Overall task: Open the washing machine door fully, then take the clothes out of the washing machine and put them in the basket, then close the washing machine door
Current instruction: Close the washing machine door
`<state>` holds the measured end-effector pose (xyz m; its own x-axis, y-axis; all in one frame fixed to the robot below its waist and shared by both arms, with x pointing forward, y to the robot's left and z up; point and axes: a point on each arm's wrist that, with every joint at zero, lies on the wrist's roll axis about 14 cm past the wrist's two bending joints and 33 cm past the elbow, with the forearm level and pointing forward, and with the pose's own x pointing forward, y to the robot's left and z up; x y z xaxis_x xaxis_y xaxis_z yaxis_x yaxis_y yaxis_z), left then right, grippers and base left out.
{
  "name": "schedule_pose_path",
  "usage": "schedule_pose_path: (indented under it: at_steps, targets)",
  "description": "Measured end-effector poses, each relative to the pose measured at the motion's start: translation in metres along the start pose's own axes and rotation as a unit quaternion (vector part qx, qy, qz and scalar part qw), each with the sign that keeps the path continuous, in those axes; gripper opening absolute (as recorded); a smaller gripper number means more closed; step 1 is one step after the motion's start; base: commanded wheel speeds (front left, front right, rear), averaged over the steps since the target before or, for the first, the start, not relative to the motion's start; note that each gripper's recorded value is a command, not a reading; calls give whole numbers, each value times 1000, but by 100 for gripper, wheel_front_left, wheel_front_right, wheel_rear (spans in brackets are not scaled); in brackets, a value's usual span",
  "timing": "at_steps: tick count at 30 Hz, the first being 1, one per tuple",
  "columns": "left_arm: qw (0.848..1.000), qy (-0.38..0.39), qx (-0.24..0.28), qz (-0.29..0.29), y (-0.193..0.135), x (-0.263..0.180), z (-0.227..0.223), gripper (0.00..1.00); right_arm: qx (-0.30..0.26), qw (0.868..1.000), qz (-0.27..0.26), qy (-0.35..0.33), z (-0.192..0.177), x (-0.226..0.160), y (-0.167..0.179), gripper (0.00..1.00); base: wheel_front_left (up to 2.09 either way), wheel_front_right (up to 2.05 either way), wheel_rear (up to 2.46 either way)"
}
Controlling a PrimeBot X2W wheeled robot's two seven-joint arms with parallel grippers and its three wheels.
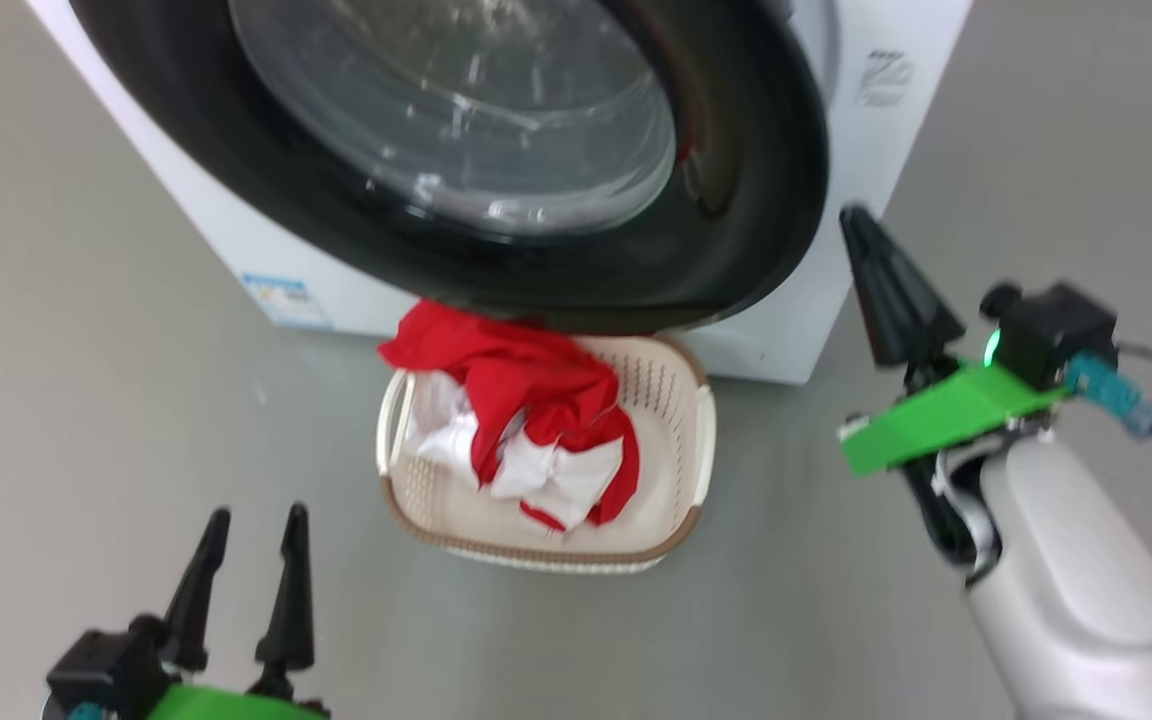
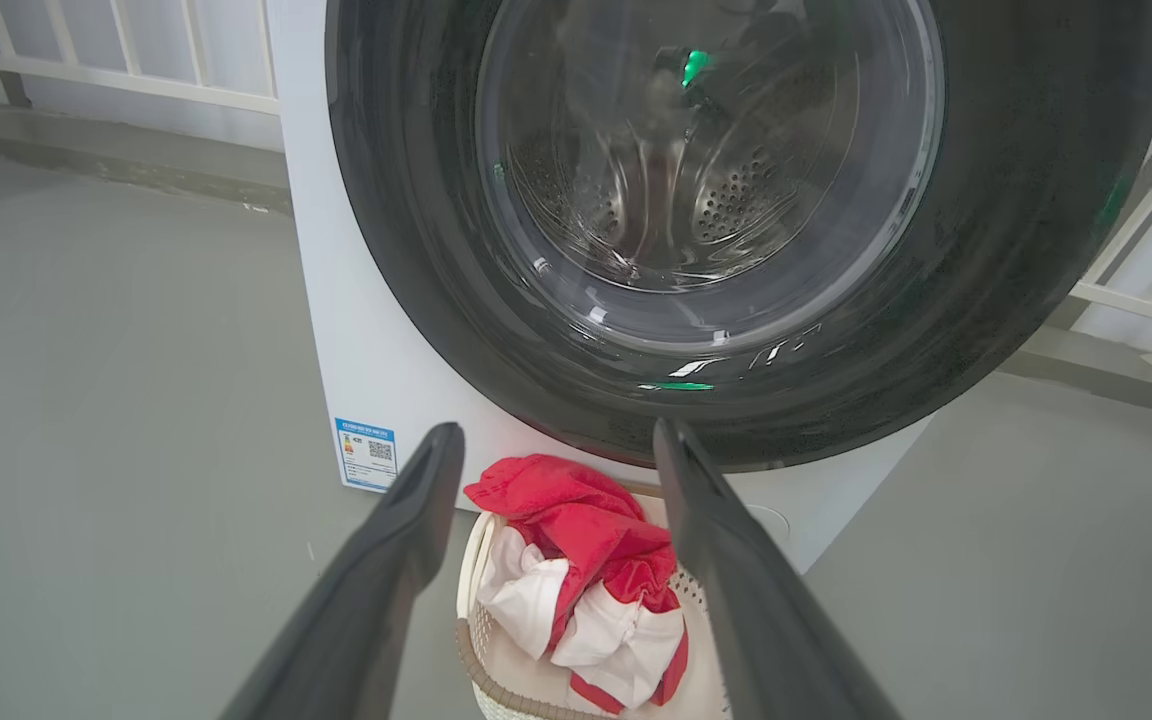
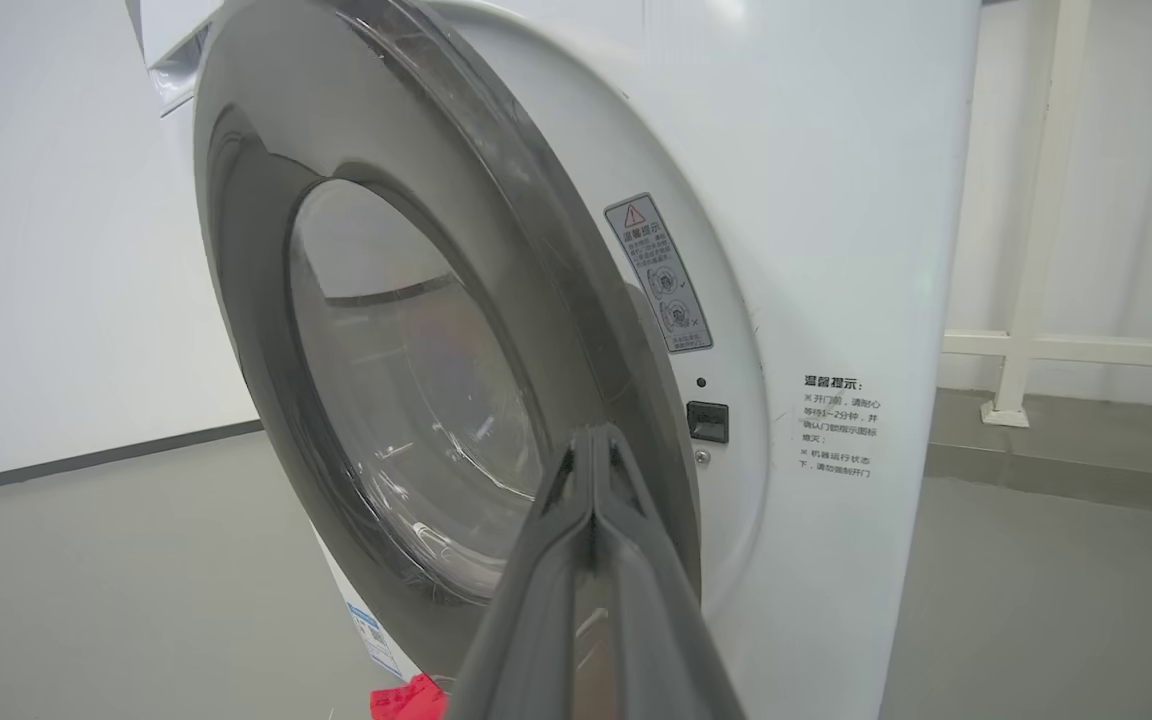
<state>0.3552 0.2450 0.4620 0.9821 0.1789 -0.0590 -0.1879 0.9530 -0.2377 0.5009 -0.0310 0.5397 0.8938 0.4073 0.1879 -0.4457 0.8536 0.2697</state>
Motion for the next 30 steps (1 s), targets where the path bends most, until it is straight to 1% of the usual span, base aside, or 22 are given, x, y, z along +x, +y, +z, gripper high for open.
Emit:
schedule_pose_path:
  at_steps: [5, 12, 18, 30]
  targets:
    - [1000, 6, -4, 6, 2, 13, -5, 100, 4, 1000, 9, 13, -17, 27, -3, 0, 0, 0, 0]
    - [1000, 16, -1, 24, 13, 18, -10, 100, 15, 1000, 17, 21, -35, 54, -5, 0, 0, 0, 0]
    - [999, 23, 0, 36, 20, 18, -14, 100, 23, 999, 15, 17, -41, 70, -10, 0, 0, 0, 0]
    - [999, 23, -2, 46, 25, 29, -15, 100, 52, 999, 11, -3, -47, 103, -16, 0, 0, 0, 0]
